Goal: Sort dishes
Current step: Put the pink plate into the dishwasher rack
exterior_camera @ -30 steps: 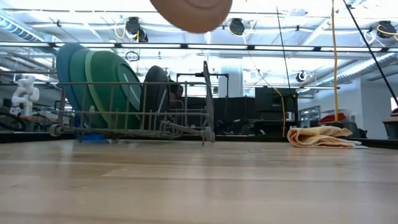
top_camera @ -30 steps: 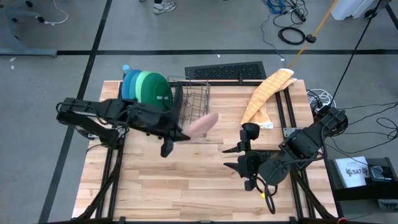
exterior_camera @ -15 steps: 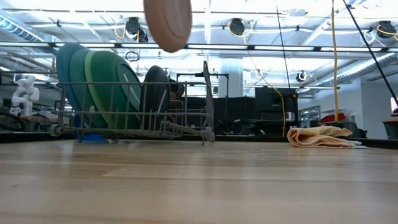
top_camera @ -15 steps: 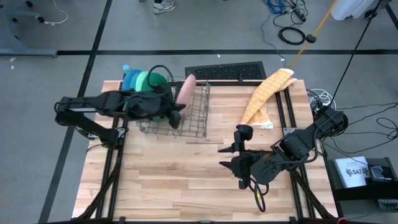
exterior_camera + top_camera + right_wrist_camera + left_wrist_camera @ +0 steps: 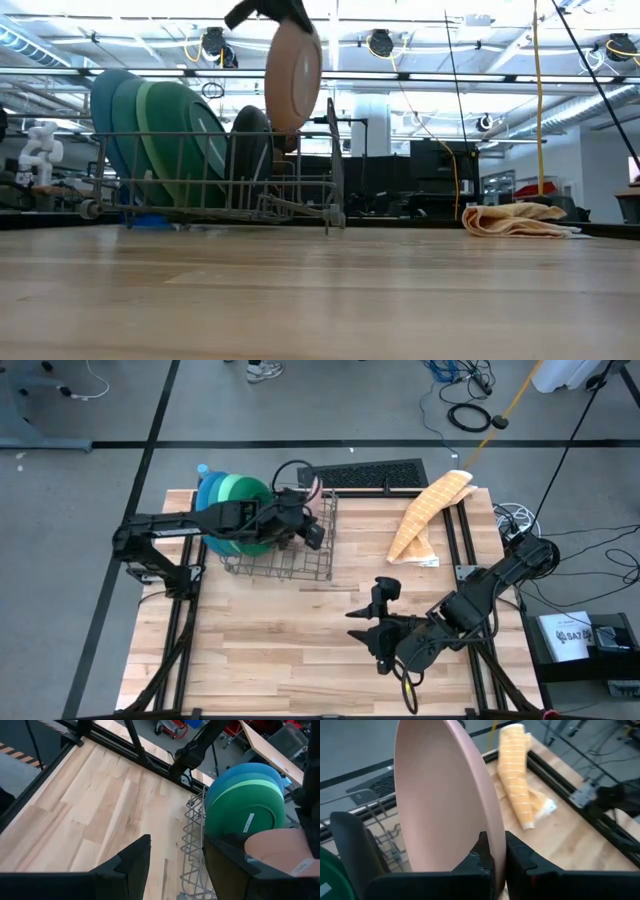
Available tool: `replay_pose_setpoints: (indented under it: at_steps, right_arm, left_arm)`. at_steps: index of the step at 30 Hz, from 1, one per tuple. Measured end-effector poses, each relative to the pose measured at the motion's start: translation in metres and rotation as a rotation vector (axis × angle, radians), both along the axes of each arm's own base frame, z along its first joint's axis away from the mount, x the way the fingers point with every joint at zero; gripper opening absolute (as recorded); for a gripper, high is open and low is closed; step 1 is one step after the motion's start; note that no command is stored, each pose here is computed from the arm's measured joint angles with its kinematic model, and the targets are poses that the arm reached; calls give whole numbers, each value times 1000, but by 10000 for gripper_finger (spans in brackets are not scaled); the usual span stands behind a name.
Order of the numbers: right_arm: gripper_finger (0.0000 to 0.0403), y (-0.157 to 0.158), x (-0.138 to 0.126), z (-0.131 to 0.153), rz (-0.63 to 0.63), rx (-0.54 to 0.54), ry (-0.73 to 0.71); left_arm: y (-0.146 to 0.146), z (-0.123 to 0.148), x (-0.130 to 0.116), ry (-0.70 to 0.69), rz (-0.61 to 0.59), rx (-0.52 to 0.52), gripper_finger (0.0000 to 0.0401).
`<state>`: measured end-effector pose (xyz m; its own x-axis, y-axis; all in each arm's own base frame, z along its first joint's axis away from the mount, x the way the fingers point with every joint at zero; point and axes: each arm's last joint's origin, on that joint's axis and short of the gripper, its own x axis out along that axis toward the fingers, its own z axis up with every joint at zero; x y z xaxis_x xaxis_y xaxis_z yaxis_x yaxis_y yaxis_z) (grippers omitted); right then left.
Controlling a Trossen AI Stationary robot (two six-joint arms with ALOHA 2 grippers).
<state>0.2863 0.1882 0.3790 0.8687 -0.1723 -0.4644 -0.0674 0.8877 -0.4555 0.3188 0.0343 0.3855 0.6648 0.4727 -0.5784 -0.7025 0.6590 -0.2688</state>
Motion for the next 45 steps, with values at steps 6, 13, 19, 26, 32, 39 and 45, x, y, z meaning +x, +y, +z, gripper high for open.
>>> replay_pose_setpoints:
  at_steps: [6,13,19,26,32,39,45]
  right_arm:
    - [173,2,-2,-1,1,16,9]
    - [173,8,-12,-6,15,1,58]
    - [173,12,-16,-6,10,-18,56]
    - [173,12,-16,-6,5,-15,53]
    - [173,12,-16,-6,-2,-3,51]
    - [173,12,-16,-6,-6,8,49]
    - [173,12,-16,-6,-7,12,47]
  left_arm:
    - [22,-14,9,38,65,-36,12]
    - [39,-17,7,48,79,-79,12]
    - [51,-22,0,90,110,-135,12]
    - [54,-35,0,99,86,-197,12]
    - [57,-46,-2,69,93,-208,12]
    - [61,-47,-13,29,97,-217,12]
    - [59,-49,-25,-2,105,-227,12]
